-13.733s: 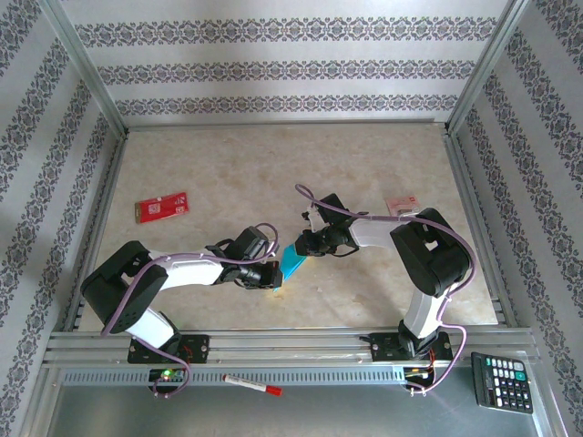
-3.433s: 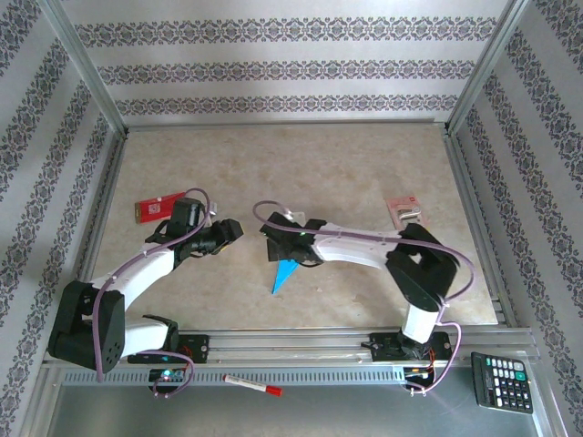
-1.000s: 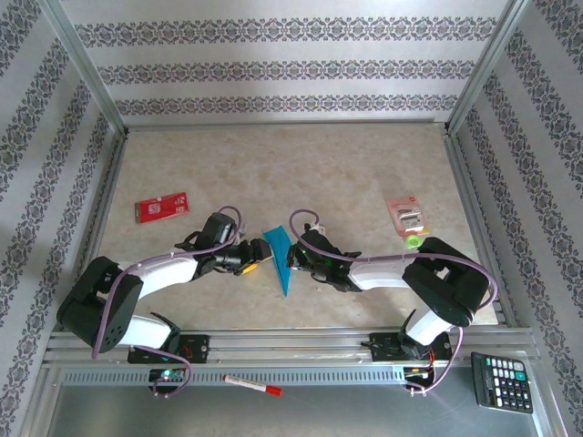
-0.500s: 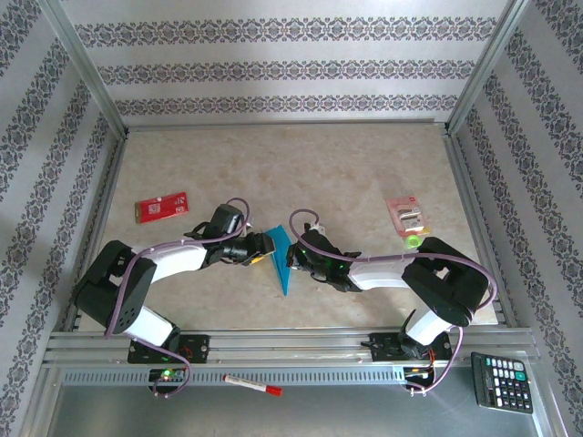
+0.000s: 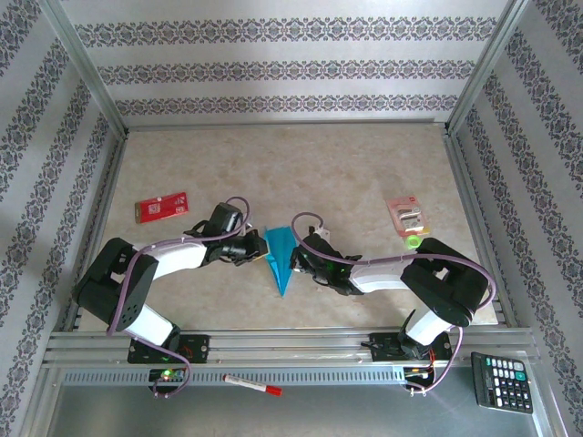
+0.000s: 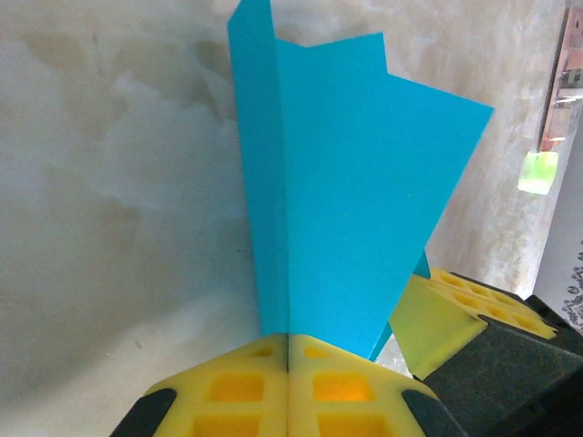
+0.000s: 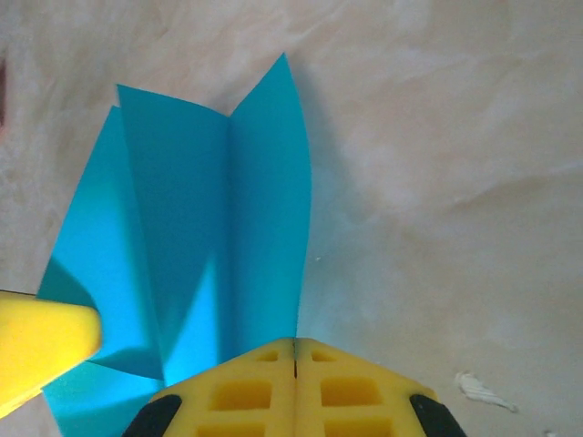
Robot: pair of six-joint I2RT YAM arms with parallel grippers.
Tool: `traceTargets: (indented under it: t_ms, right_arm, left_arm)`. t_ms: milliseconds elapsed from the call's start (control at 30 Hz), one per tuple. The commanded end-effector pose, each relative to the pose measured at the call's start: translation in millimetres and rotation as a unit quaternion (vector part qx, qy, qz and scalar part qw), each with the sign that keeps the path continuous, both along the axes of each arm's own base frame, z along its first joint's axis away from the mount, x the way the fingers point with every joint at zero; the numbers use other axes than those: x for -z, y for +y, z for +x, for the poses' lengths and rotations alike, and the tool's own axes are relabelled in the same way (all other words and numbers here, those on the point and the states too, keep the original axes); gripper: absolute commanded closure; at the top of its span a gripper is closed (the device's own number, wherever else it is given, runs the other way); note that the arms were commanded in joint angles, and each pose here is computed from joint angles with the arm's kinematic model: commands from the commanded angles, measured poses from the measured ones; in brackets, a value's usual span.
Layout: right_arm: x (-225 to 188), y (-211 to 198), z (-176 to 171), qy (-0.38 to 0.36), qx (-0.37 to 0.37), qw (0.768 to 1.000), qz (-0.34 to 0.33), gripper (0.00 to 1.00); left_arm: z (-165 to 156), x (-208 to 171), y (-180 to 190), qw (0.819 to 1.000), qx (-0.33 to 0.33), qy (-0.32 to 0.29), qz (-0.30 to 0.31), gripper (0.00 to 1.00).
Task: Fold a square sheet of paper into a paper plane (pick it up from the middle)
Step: Turn over a paper plane at the center of the table.
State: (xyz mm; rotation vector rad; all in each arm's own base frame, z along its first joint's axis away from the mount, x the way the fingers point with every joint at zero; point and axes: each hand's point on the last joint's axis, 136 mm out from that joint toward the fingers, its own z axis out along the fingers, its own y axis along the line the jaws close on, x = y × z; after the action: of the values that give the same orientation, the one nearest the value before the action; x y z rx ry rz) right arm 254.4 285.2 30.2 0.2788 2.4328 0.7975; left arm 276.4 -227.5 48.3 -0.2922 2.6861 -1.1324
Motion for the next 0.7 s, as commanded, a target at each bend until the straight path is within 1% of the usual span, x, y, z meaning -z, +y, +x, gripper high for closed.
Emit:
traceTargets:
  t_ms: [0,333,500,667]
  right_arm:
    - [-1,-12,3,-0.008,0.028,1.000,-0.006,1.00]
    - [-4,-21,8,-0.018,0.042,0.999,-0.008,1.00]
    - [1,-17,8,-0.010,0.037,0.999,-0.007,1.00]
    - [6,-23,7,-0.006,0.051,0.999,-0.008,1.00]
  left_arm:
    - [8,-3,3,1.000,0.007,-0.008,-0.003,0.95]
    - [10,10,9,1.000,-0.004,0.003,-0.007,0.97]
    - [12,13,3,1.000,0.002,0.010,-0.023,0.96]
    - [15,16,-1,0.999,0.010,0.012,-0.028,0.96]
